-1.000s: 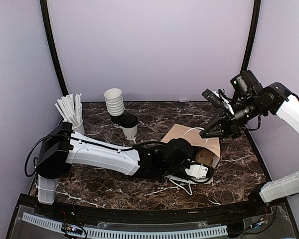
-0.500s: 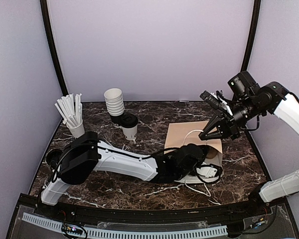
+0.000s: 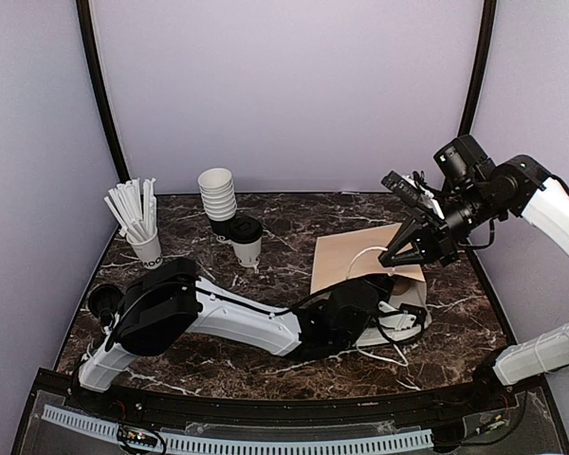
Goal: Pack the takeout coffee
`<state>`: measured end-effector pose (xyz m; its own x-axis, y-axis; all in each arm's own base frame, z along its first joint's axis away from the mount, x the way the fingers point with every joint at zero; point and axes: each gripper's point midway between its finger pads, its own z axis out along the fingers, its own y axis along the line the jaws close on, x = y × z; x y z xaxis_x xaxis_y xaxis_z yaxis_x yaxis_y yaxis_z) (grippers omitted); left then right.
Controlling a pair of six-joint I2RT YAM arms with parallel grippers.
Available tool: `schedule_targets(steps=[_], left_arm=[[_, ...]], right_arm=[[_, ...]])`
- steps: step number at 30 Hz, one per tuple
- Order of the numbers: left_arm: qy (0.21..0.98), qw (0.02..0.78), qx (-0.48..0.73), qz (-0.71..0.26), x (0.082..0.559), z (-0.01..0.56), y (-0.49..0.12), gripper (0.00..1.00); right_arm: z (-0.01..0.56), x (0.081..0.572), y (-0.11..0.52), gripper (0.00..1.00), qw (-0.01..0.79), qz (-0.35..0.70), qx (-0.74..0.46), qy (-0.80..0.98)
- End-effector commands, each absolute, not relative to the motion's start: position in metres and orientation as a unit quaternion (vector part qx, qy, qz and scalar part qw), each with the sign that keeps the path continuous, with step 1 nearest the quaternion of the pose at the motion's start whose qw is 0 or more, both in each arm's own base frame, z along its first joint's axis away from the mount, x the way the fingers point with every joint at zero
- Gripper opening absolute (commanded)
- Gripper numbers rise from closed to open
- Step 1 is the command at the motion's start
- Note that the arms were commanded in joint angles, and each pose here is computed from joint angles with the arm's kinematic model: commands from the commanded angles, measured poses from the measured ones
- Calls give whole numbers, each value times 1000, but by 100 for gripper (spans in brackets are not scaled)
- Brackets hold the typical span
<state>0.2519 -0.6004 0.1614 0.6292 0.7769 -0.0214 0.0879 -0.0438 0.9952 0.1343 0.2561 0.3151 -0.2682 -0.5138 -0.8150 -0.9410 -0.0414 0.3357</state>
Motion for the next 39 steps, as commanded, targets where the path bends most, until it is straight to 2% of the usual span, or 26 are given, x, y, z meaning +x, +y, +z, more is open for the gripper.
schedule_targets(steps=[1, 4, 6, 17, 23, 32, 34, 37, 39], left_arm=[[371, 602, 661, 250, 255, 161, -598, 94], [418, 575, 680, 181, 253, 145, -602, 95], [422, 572, 684, 167, 254, 143, -605, 95], [443, 577, 667, 162, 275, 136, -612, 93], [465, 571, 659, 157, 285, 131, -614, 97], [466, 576, 659, 126, 276, 143, -615, 81], [465, 581, 659, 111, 272, 147, -615, 85], [457, 580, 668, 98, 267, 142, -618, 97], [446, 576, 679, 84, 261, 137, -621, 98]], right_arm=[[330, 128, 259, 0, 244, 472, -568, 628], [327, 122, 259, 0, 235, 476, -572, 625], [326, 119, 258, 0, 232, 476, -574, 625], [331, 114, 257, 0, 233, 483, -576, 617], [334, 113, 256, 0, 234, 485, -577, 613], [333, 120, 258, 0, 247, 475, -576, 618], [336, 119, 258, 0, 246, 479, -575, 616], [336, 119, 257, 0, 245, 479, -575, 616], [334, 118, 257, 0, 241, 480, -575, 617]])
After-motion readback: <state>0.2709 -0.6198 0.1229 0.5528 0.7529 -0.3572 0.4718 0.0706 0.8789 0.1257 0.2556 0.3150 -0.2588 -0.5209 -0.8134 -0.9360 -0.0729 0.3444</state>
